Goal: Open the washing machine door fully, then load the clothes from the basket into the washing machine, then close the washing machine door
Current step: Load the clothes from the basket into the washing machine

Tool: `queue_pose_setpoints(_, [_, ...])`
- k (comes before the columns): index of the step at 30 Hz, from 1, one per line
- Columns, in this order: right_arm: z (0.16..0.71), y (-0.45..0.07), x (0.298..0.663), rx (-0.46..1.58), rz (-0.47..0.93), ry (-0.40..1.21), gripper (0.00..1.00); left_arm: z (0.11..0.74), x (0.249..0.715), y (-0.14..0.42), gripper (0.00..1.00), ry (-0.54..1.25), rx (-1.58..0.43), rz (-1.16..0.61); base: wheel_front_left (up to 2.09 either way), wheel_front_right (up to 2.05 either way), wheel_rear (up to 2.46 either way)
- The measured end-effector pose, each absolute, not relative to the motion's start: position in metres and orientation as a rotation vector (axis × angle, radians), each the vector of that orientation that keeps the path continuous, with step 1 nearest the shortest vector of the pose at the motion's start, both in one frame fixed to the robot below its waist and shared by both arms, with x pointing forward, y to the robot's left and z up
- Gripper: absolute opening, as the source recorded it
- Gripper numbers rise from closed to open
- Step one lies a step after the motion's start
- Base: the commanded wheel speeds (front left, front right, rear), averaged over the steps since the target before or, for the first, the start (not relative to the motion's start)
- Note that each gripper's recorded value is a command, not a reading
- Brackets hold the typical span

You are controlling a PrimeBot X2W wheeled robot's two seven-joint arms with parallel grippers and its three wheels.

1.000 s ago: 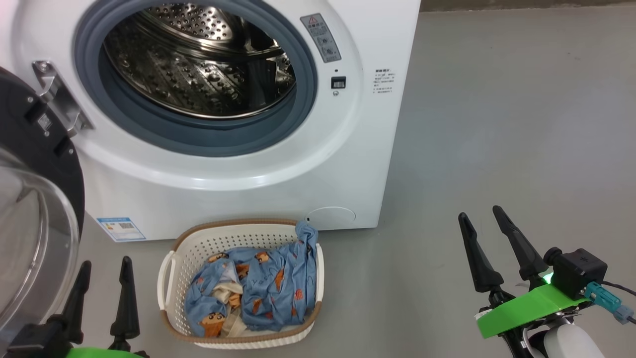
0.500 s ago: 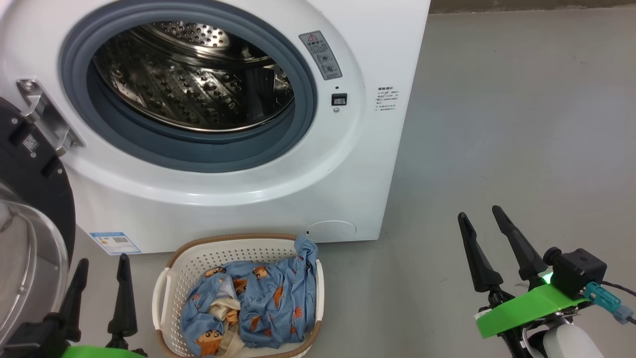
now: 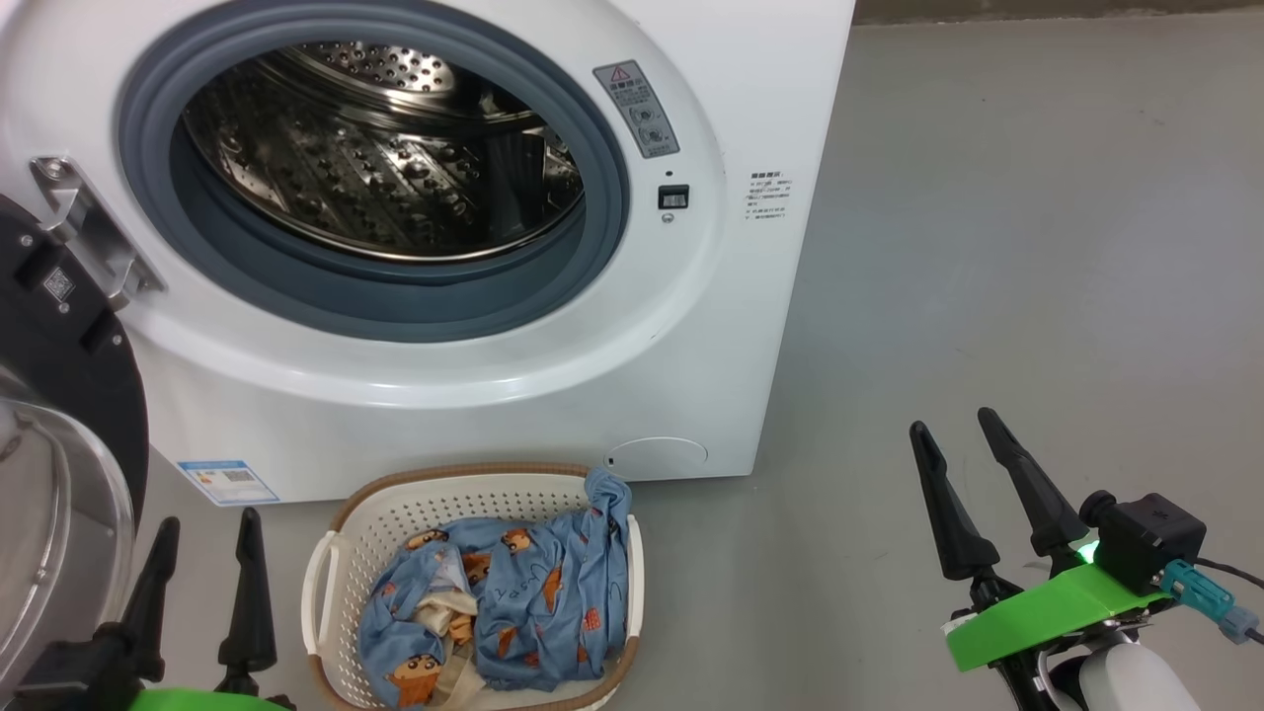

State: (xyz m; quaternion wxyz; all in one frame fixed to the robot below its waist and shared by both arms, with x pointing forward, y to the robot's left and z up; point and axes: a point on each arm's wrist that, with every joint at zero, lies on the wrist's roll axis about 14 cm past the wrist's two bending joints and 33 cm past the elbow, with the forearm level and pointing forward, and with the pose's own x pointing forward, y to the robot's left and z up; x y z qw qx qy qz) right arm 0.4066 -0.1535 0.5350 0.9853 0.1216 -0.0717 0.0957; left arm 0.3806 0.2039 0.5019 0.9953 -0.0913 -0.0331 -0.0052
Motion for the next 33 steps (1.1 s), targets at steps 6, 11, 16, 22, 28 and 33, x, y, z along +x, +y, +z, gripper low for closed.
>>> queue_pose_setpoints(6, [0.534,-0.153,0.407,0.245,0.193,-0.14,1.0,0.5,0.381,0.203,1.0,-0.06,-0.182,-0.016,0.0,0.0,0.0])
queue_pose_setpoints(11, [0.533,-0.153,0.408,0.245,0.194,-0.139,1.0,0.499,0.381,0.203,1.0,-0.057,-0.182,-0.014,0.0,0.0,0.0])
queue_pose_setpoints(16, [0.533,-0.152,0.408,0.245,0.195,-0.137,1.0,0.498,0.381,0.203,1.0,-0.055,-0.176,-0.015,0.0,0.0,0.0])
queue_pose_setpoints(22, [0.53,-0.152,0.409,0.246,0.195,-0.131,1.0,0.497,0.382,0.203,1.0,-0.051,-0.175,-0.015,0.0,0.0,0.0])
queue_pose_setpoints(28, [0.525,-0.152,0.412,0.247,0.192,-0.119,1.0,0.494,0.387,0.201,1.0,-0.045,-0.177,-0.018,0.0,0.0,0.0])
queue_pose_setpoints(33, [0.52,-0.154,0.418,0.249,0.187,-0.107,1.0,0.488,0.395,0.199,1.0,-0.028,-0.179,-0.023,0.0,0.0,0.0])
